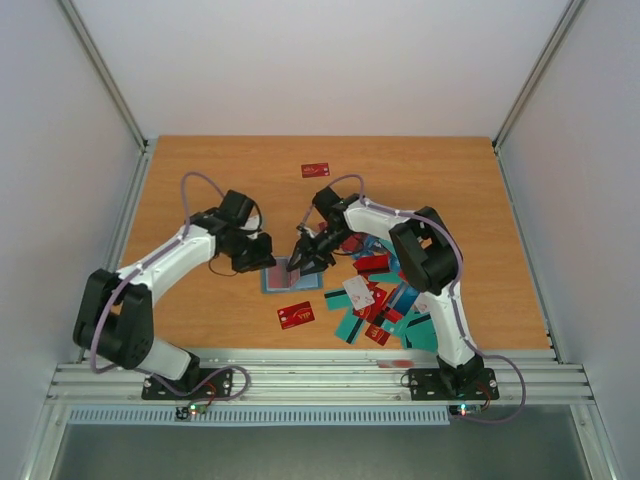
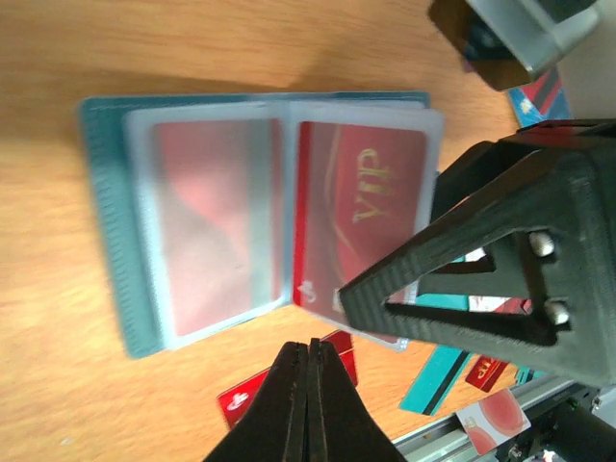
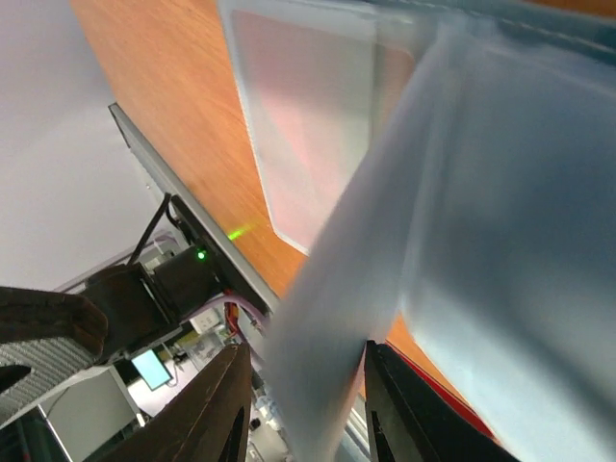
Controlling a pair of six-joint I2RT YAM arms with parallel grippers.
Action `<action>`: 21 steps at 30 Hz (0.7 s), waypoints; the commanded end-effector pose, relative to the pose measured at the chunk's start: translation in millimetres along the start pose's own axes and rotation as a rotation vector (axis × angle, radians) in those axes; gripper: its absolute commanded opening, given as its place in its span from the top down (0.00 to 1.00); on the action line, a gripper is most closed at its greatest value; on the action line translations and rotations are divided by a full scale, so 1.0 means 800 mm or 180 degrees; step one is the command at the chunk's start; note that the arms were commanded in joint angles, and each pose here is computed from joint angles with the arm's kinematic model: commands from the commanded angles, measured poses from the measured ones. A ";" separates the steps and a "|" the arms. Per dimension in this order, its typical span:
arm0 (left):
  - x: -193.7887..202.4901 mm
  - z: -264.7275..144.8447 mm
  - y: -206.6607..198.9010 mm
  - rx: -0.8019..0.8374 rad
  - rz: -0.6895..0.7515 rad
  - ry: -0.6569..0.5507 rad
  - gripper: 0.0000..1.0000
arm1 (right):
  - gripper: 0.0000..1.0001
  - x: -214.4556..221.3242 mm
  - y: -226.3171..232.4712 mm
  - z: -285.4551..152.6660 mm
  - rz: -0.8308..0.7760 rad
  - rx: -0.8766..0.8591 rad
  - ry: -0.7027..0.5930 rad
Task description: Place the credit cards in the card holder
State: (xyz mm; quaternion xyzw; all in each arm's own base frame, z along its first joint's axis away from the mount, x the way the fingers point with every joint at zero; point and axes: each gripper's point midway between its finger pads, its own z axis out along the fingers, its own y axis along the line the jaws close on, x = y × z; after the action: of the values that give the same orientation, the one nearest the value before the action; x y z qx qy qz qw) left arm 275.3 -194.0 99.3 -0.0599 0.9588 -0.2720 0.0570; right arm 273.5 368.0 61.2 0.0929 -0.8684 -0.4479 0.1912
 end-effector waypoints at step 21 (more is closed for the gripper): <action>0.064 -0.120 0.056 -0.0207 -0.0203 -0.0825 0.98 | 0.50 -0.033 0.209 -0.028 -0.0756 -0.0315 -0.0022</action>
State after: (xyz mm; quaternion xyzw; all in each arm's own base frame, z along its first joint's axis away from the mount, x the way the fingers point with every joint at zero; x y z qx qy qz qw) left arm 211.9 -124.1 142.0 -0.1252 0.9500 -0.2457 0.1461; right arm 309.2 451.2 119.3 0.1501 -0.8491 -0.4749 0.1758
